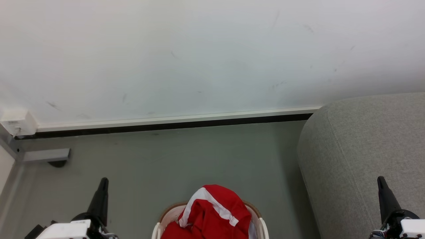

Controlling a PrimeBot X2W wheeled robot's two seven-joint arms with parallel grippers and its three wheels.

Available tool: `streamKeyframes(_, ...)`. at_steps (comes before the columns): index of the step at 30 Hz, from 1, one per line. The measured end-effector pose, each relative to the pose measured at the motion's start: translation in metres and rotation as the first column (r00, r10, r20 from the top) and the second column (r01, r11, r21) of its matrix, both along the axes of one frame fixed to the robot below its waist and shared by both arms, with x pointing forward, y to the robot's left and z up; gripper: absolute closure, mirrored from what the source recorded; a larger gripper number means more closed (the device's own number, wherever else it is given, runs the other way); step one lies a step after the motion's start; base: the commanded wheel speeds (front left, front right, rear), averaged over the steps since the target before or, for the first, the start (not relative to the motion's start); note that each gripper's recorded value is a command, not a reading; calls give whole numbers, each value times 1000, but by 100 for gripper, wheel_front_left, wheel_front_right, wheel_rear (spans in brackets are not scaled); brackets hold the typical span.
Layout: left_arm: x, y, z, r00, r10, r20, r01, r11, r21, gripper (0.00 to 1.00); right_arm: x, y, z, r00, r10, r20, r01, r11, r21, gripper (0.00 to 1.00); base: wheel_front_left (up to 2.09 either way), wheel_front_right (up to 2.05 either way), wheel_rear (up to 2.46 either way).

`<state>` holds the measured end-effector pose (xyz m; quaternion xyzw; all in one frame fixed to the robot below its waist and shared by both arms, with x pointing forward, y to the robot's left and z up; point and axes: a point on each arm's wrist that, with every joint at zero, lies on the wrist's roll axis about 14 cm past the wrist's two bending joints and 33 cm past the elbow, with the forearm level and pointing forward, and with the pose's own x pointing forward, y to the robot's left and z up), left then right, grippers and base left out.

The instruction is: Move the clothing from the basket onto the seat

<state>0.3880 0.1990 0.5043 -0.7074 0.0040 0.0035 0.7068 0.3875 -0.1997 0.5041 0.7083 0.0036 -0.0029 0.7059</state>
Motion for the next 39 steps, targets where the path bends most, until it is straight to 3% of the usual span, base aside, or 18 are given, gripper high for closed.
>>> streamKeyframes(39,0,0,0,1000,0,0,0,1000,0,100,0,0,0,1000,0,0,0,1000,0,100,0,0,0)
